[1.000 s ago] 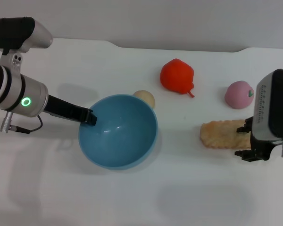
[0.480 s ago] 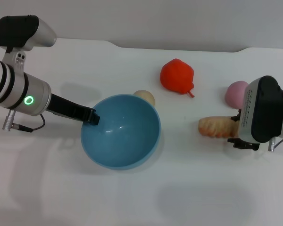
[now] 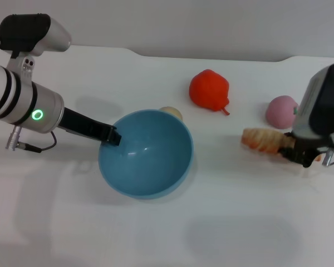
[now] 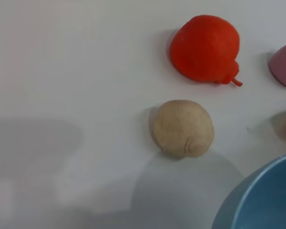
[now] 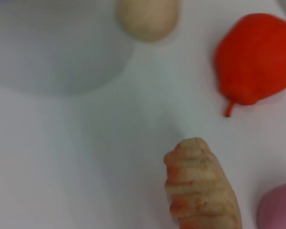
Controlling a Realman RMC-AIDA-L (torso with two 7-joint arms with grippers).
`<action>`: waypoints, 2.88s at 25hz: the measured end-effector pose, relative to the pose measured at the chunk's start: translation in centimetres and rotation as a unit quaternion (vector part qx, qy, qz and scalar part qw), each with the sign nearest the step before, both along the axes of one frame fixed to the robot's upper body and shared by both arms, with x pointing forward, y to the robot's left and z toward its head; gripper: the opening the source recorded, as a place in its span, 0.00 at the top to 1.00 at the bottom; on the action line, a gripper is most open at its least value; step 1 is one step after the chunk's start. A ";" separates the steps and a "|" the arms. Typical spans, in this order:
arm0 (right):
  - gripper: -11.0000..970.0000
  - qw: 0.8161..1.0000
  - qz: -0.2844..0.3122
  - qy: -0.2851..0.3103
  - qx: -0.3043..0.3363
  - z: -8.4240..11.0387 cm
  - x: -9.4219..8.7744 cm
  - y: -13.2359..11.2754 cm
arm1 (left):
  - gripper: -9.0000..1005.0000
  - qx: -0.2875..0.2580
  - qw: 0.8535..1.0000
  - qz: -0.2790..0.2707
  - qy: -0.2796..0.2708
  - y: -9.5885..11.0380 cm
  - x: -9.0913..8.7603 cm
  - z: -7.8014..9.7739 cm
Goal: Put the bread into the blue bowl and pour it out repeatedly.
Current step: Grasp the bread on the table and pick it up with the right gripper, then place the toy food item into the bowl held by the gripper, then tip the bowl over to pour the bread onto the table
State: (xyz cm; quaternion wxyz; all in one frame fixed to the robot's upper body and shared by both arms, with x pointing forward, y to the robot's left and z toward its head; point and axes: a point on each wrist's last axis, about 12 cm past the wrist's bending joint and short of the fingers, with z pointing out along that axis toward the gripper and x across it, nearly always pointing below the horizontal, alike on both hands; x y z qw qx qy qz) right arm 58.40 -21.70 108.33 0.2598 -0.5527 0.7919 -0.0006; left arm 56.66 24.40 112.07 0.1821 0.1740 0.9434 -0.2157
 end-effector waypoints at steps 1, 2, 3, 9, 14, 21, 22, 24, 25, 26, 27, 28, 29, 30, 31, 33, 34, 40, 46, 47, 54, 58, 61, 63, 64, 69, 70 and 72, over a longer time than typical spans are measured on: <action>0.64 1.000 -0.013 0.003 0.013 0.4 0.1 -0.3 | 0.97 0.000 1.000 -0.001 0.000 -0.1 0.0 0.1; 0.64 0.999 -0.023 0.006 0.028 0.8 0.1 -0.5 | 0.97 0.000 1.000 -0.003 -0.001 -0.1 0.1 0.1; 0.65 0.999 -0.030 0.007 0.042 1.1 0.1 -0.8 | 0.97 0.000 1.000 -0.004 -0.001 -0.2 0.2 0.2; 0.69 0.984 -0.055 0.006 0.171 3.8 -0.5 -2.4 | 0.97 0.008 1.000 -0.027 0.002 -1.5 0.3 0.1; 0.73 0.939 0.005 -0.025 0.343 7.4 -1.9 -2.7 | 0.97 0.020 0.998 -0.040 0.032 -3.4 0.6 -0.6; 0.79 0.890 0.096 -0.064 0.441 9.8 -3.6 -1.6 | 0.97 0.042 0.995 -0.081 0.044 -7.1 1.2 -1.2; 0.80 0.890 0.103 -0.059 0.441 9.6 -3.7 -1.3 | 0.97 0.043 0.995 -0.085 0.040 -7.6 1.3 -1.1; 0.81 0.890 0.117 -0.045 0.438 8.8 -3.9 -0.4 | 0.97 0.040 0.994 -0.091 0.035 -8.4 1.5 -0.9; 0.82 0.891 0.124 -0.039 0.435 8.4 -4.0 -0.1 | 0.97 0.037 0.995 -0.092 0.033 -8.6 1.5 -0.8; 0.82 0.892 0.131 -0.034 0.432 7.8 -4.1 0.1 | 0.97 0.031 0.995 -0.093 0.030 -8.9 1.6 -0.7; 0.82 0.892 0.135 -0.030 0.430 7.2 -4.2 0.3 | 0.97 0.025 0.995 -0.093 0.028 -9.1 1.6 -0.6; 0.82 0.892 0.139 -0.028 0.428 6.6 -4.3 0.5 | 0.97 0.018 0.995 -0.092 0.027 -9.3 1.7 -0.5; 0.82 0.892 0.139 -0.023 0.429 6.0 -4.5 0.5 | 0.97 0.011 0.995 -0.092 0.026 -9.4 1.7 -0.4; 0.82 0.892 0.139 -0.018 0.429 5.4 -4.6 0.6 | 0.97 0.005 0.996 -0.091 0.026 -9.5 1.7 -0.3; 0.83 0.892 0.138 -0.012 0.430 4.7 -4.7 0.6 | 0.97 -0.001 0.996 -0.089 0.027 -9.5 1.7 -0.2; 0.83 0.892 0.134 -0.002 0.431 3.7 -4.9 0.5 | 0.97 -0.006 0.996 -0.089 0.027 -9.6 1.7 -0.1; 0.83 0.893 0.132 0.002 0.431 3.3 -5.0 0.5 | 0.97 -0.006 0.996 -0.089 0.026 -9.5 1.7 -0.1; 0.83 0.897 0.134 -0.002 0.421 2.1 -5.7 -0.2 | 0.97 -0.007 0.996 -0.089 0.026 -9.4 1.7 0.0; 0.70 0.899 0.131 -0.006 0.417 2.1 -5.8 -0.8 | 0.97 -0.009 0.996 -0.090 0.024 -9.5 1.8 0.2; 0.66 0.900 0.128 -0.007 0.416 2.2 -5.7 -0.9 | 0.97 -0.009 0.996 -0.090 0.024 -9.5 1.8 0.3; 0.49 0.902 0.094 -0.066 0.417 4.1 -6.1 -3.8 | 0.97 -0.015 0.996 -0.088 0.012 -9.5 2.2 0.7; 0.49 0.883 0.014 -0.107 0.456 5.4 -6.2 -7.3 | 0.97 -0.019 0.997 -0.079 -0.010 -9.7 2.7 1.0; 0.50 0.871 -0.042 -0.127 0.473 5.7 -6.7 -10.1 | 0.97 -0.019 0.997 -0.068 -0.044 -9.8 3.4 1.1; 0.50 0.867 -0.077 -0.131 0.474 5.5 -7.2 -11.8 | 0.97 -0.022 0.995 -0.061 -0.072 -9.9 4.0 1.2; 0.50 0.866 -0.100 -0.129 0.473 5.3 -7.5 -12.7 | 0.97 -0.024 0.994 -0.056 -0.090 -9.9 4.4 1.4; 0.50 0.862 -0.212 -0.076 0.454 3.8 -9.0 -16.3 | 0.97 -0.028 0.981 -0.049 -0.184 -10.9 5.3 1.5; 0.50 0.861 -0.231 -0.065 0.448 3.5 -9.2 -16.8 | 0.97 -0.027 0.978 -0.049 -0.200 -11.1 5.4 1.5; 0.50 0.861 -0.258 -0.047 0.435 2.8 -9.9 -17.6 | 0.97 -0.022 0.970 -0.047 -0.239 -11.8 5.6 1.4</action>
